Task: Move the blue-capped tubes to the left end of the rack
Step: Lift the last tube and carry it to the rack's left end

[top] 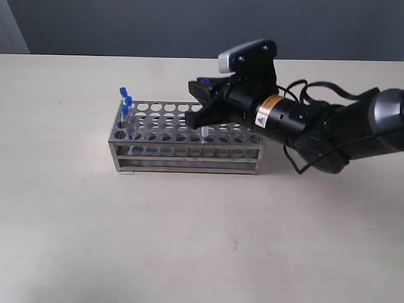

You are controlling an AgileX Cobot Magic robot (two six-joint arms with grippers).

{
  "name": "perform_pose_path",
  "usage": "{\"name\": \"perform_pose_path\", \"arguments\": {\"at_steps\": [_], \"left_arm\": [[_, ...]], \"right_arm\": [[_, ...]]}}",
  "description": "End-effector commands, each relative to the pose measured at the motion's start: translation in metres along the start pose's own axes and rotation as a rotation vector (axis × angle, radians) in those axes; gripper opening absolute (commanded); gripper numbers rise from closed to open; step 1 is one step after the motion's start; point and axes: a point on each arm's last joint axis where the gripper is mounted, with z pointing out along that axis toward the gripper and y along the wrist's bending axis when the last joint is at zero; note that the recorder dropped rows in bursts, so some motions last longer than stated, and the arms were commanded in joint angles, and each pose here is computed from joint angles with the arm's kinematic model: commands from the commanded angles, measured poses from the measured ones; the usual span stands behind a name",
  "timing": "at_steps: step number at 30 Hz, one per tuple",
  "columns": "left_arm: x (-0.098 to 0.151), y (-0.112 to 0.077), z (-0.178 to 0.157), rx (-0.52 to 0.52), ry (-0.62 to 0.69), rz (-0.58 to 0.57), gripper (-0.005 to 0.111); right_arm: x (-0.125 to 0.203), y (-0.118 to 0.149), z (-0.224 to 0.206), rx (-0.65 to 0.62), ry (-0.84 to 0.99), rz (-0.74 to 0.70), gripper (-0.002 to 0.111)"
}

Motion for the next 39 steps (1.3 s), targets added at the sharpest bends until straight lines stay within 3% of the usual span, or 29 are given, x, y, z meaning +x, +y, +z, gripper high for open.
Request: {"name": "perform_pose_path", "arguments": {"at_steps": [1,8,16,39], "left_arm": [[-0.002,0.000,0.000,0.008,-0.012,-0.003,0.000],[-0.002,0.000,0.000,0.008,-0.012,-0.003,0.000],[-0.002,0.000,0.000,0.008,-0.012,-0.003,0.000],[-0.002,0.000,0.000,0.008,-0.012,-0.003,0.000]], "right_arm": [[-0.036,0.013,0.015,-0.061,-0.048,-0.087,0.000],[-0.053,0.053,0.037,-0.177,-0.094,-0.115,0.000],[-0.031,0.082,0.067,-0.251,-0.062,-0.120,0.000],[0.014,0.082,0.100,-0.276,-0.011,-0.053,0.000]]}}
